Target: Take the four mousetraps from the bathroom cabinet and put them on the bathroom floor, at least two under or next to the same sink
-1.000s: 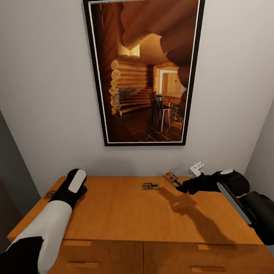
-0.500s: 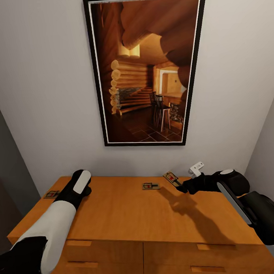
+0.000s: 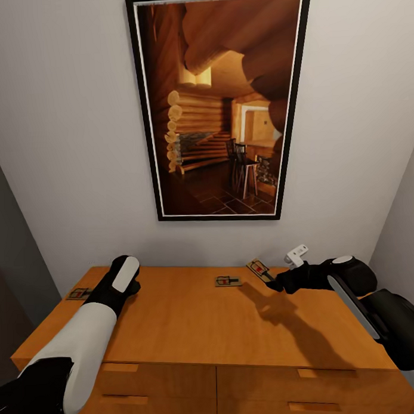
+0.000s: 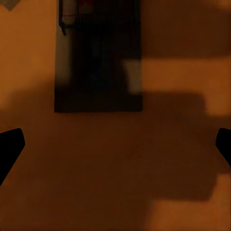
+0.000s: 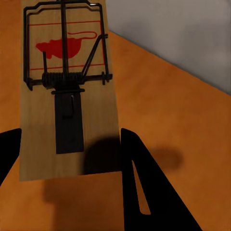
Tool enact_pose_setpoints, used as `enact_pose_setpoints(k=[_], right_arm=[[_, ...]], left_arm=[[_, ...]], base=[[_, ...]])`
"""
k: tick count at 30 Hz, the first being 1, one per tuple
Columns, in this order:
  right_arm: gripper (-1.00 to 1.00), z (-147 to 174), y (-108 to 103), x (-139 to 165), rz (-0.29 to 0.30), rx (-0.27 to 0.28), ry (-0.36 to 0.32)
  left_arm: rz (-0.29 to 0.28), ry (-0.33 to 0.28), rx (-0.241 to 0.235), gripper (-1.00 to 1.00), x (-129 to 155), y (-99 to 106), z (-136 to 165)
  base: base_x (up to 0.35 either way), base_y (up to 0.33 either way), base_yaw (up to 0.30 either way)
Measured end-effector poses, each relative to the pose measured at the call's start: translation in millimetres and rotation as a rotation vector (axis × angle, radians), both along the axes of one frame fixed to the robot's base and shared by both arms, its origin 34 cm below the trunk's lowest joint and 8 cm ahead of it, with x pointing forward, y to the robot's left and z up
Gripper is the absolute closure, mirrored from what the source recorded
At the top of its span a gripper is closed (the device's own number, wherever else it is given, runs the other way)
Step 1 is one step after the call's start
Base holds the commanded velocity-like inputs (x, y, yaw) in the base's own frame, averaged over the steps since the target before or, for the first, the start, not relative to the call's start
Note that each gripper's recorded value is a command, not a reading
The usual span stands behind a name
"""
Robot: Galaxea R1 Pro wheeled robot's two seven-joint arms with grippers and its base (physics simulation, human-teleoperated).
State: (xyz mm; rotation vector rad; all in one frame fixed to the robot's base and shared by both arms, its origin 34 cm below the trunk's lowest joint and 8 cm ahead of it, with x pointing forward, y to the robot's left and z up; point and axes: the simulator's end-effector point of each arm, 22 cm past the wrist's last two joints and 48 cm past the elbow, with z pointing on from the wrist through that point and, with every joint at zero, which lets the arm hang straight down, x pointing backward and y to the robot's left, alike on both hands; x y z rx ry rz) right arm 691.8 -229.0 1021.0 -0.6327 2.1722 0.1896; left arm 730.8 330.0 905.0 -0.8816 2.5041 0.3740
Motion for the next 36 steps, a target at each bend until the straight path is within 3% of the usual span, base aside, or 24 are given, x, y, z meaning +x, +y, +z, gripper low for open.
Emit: enact_pose_setpoints(k=[36], right_arm=[[1.0, 0.1, -1.0, 0.6, -0.003, -0.005, -0.002]], left_arm=[[0.014, -0.019, 0.008, -1.0, 2.4, 4.6, 5.5]], base=[[0.036, 0.013, 0.0]])
